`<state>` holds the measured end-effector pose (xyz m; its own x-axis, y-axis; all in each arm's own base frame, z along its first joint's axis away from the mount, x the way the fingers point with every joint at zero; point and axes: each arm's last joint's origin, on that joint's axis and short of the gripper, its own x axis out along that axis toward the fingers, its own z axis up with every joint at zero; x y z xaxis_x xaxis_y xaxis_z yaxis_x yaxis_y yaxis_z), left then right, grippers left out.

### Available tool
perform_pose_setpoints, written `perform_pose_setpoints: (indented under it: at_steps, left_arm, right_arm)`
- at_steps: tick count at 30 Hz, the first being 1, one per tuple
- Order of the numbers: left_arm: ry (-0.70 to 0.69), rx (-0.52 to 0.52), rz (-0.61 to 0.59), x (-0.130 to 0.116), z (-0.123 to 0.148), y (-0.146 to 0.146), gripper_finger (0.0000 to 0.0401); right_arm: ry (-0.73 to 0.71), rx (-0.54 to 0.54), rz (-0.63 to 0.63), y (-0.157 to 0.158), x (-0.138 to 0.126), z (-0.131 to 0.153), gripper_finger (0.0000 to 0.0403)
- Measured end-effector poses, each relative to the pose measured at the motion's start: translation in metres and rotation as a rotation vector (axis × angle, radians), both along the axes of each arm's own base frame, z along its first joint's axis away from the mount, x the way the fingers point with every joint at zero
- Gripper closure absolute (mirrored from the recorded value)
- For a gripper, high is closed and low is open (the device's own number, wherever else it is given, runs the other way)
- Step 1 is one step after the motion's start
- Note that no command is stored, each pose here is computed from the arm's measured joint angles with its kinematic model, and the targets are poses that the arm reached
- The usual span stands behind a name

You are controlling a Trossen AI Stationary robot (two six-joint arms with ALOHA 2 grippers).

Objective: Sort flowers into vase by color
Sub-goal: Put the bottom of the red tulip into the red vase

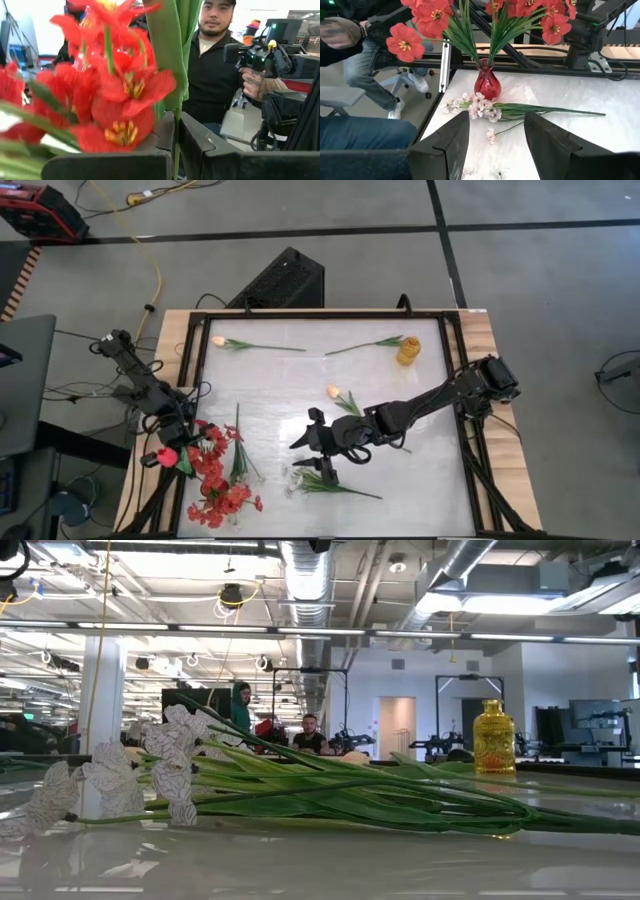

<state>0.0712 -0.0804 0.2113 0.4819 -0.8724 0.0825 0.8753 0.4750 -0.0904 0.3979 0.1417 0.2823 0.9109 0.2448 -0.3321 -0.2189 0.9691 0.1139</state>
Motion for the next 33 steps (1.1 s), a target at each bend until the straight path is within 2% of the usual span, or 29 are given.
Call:
perform_pose_setpoints:
  at_steps: [6,11,22,25,33]
  left_arm:
    - [0.014,-0.001,-0.004,0.0001,-0.0016,-0.0002,0.0401]
    - [0.021,-0.004,-0.067,-0.0015,-0.0015,-0.0010,0.0398]
    - [0.054,-0.025,-0.069,-0.0016,-0.0012,-0.0010,0.0350]
    - [0.123,-0.039,-0.072,-0.0014,-0.0032,-0.0010,0.0338]
    - [0.438,-0.076,0.022,-0.0006,-0.0046,0.0017,0.0330]
  right_arm:
    - [0.000,0.000,0.000,-0.0002,0.0000,0.0000,0.0188]
    - [0.000,0.000,0.000,-0.0002,0.0000,0.0000,0.0188]
    - [0.000,0.000,0.000,-0.0001,0.0001,0.0000,0.0188]
    - [0.000,0.000,0.000,-0.0003,0.0002,-0.0002,0.0188]
    - [0.000,0.000,-0.001,-0.0005,0.0003,-0.0001,0.0188]
